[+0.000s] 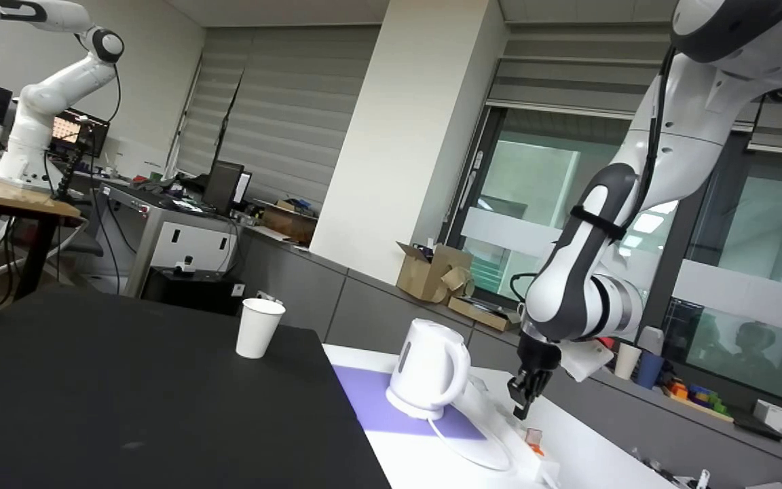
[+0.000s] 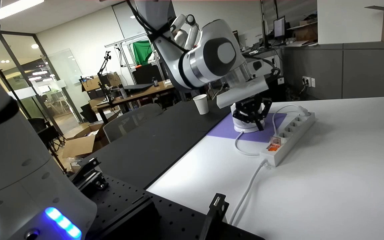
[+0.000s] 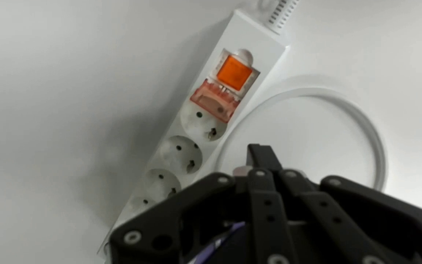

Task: Turn off the switch of the extension cord

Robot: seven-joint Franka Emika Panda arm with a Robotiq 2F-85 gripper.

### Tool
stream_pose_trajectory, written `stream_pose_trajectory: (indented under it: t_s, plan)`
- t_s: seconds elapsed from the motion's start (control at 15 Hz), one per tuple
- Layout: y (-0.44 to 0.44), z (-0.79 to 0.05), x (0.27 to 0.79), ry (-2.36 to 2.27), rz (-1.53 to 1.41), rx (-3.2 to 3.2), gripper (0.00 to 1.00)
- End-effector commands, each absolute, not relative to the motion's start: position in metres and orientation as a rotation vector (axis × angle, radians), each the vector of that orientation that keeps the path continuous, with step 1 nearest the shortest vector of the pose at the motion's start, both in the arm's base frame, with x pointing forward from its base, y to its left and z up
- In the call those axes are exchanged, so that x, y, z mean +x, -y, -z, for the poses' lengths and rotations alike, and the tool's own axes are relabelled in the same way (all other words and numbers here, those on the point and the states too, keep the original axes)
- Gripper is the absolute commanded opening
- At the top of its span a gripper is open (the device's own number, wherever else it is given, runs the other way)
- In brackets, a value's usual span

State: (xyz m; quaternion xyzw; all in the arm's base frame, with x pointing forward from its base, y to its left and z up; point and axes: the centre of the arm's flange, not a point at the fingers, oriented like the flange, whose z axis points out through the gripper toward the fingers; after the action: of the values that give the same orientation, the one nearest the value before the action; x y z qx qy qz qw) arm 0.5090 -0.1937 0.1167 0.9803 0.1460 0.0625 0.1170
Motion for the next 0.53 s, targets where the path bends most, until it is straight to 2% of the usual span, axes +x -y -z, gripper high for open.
stream_pose_trajectory:
  t_s: [0.0, 0.47]
  plan:
    - [0.19, -0.153, 0.513, -0.339, -0.153, 2.841, 0.0]
    - [0.212, -0.232, 0.528, -0.192, 0.023, 3.055, 0.0]
